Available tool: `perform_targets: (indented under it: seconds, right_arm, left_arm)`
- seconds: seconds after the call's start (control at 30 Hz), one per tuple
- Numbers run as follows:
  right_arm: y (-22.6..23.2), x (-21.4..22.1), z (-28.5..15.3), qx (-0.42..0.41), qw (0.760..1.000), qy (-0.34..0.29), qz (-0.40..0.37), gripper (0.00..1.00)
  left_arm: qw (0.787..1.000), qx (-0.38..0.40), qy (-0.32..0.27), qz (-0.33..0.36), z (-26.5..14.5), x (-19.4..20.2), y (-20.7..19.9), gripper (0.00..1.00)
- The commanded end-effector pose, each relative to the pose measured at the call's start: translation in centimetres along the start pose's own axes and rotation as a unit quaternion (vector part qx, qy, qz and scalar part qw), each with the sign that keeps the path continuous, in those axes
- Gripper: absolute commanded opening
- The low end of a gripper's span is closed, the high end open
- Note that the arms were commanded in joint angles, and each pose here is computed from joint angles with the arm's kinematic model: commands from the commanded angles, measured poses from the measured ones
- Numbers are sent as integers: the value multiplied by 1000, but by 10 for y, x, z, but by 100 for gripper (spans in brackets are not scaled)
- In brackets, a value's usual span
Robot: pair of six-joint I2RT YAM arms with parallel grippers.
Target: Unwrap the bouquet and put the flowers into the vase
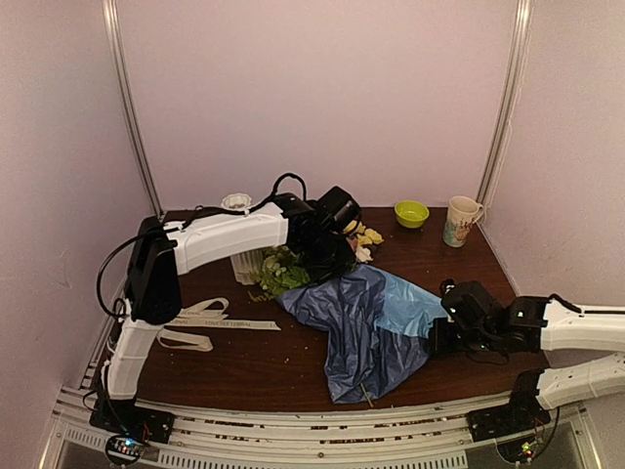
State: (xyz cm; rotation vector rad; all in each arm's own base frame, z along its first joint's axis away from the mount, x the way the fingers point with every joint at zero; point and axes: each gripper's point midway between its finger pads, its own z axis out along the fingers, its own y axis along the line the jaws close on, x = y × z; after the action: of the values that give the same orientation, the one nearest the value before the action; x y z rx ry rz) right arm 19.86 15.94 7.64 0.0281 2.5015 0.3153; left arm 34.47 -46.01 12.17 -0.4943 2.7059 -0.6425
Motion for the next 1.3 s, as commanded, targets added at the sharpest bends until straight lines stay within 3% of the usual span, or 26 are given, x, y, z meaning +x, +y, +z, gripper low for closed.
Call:
perform_targets:
  seconds: [0.0,0.17,0.37,0.63,0.8,1.07,1.27]
  right_arm:
    - [-1,-16,-7,6,1000,-23,5,0]
    - [-8,-22,-9,20,999,-35,9,0]
    - [-19,-29,-10,42,998,-42,18,0]
    - [-25,-27,-1,58,998,-31,21,0]
    - [-25,-21,7,58,998,-15,25,0]
    - [-38,-19,15,83,996,-9,23,0]
    - [-54,-15,18,102,994,-4,37,0]
  left_arm:
    - [998,42,-36,32,-70,-12,-11,0]
    - [995,41,-57,63,-120,-16,20,0]
    - [990,14,-79,117,-151,-11,92,0]
    - [986,-67,-82,127,-140,4,224,0]
    - [984,-113,-86,109,-133,7,283,0]
    - [974,-186,-71,106,-110,10,340,0]
    - [969,-206,-75,109,-108,7,346,0]
